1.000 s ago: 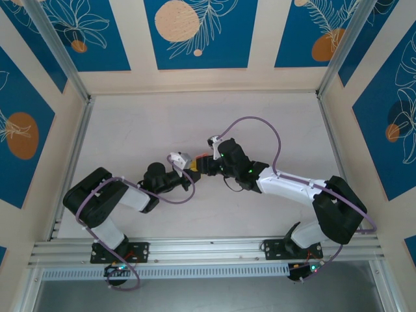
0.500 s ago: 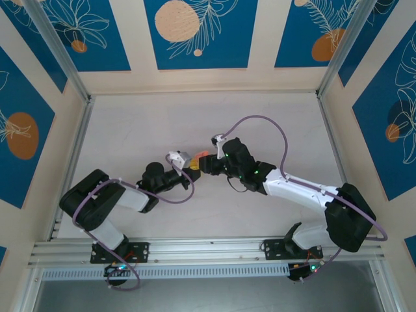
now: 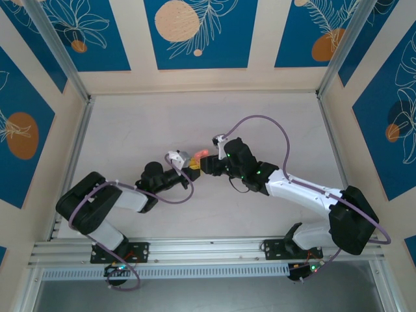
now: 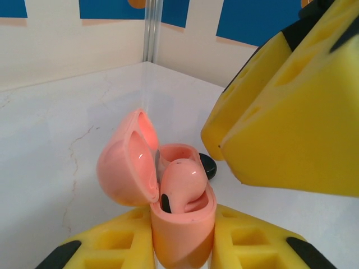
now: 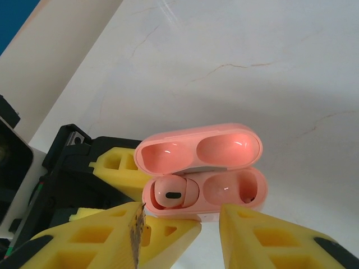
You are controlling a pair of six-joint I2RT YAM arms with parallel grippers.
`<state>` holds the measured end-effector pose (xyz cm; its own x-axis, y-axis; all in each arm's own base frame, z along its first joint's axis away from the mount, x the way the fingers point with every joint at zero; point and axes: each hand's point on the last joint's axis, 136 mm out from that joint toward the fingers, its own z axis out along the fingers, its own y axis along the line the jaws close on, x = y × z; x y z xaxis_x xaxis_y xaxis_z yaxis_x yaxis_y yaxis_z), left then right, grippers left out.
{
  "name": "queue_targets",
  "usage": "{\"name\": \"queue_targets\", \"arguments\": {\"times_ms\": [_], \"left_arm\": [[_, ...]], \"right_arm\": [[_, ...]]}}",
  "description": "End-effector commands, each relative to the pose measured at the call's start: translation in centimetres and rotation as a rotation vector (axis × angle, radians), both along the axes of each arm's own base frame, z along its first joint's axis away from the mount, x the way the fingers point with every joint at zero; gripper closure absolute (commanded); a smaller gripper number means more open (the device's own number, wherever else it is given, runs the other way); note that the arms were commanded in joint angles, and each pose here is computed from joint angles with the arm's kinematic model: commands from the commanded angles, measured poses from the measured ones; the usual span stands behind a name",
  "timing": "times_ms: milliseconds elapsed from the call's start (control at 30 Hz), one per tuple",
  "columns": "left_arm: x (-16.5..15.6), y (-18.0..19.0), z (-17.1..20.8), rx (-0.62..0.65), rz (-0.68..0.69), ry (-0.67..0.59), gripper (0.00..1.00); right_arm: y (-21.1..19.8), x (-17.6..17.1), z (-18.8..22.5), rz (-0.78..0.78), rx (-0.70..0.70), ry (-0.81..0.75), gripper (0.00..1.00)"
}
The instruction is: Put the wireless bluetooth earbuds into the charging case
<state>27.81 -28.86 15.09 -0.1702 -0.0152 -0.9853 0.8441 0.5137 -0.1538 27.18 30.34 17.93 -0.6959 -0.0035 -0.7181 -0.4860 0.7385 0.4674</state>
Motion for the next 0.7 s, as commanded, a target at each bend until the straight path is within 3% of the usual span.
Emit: {"name": "queue_targets", "arguments": {"times_ms": [0, 333, 667], "left_arm": [[-0.4, 0.1, 0.5, 0.020, -0.005, -0.035, 0.77], [-0.4, 0.5, 0.5, 0.069, 0.005, -0.035, 0.76], [1.6, 3.0, -0.7, 0.197, 0.146, 0.042, 0.77]], "right_arm": [[0.2, 0.0, 1.8, 0.030, 0.019, -0.026, 0.59], [0.6, -0.2, 2.6, 0.062, 0.035, -0.029, 0.59], [1.1, 0.0, 3.5, 0.131, 0.016, 0.008, 0.60]]}}
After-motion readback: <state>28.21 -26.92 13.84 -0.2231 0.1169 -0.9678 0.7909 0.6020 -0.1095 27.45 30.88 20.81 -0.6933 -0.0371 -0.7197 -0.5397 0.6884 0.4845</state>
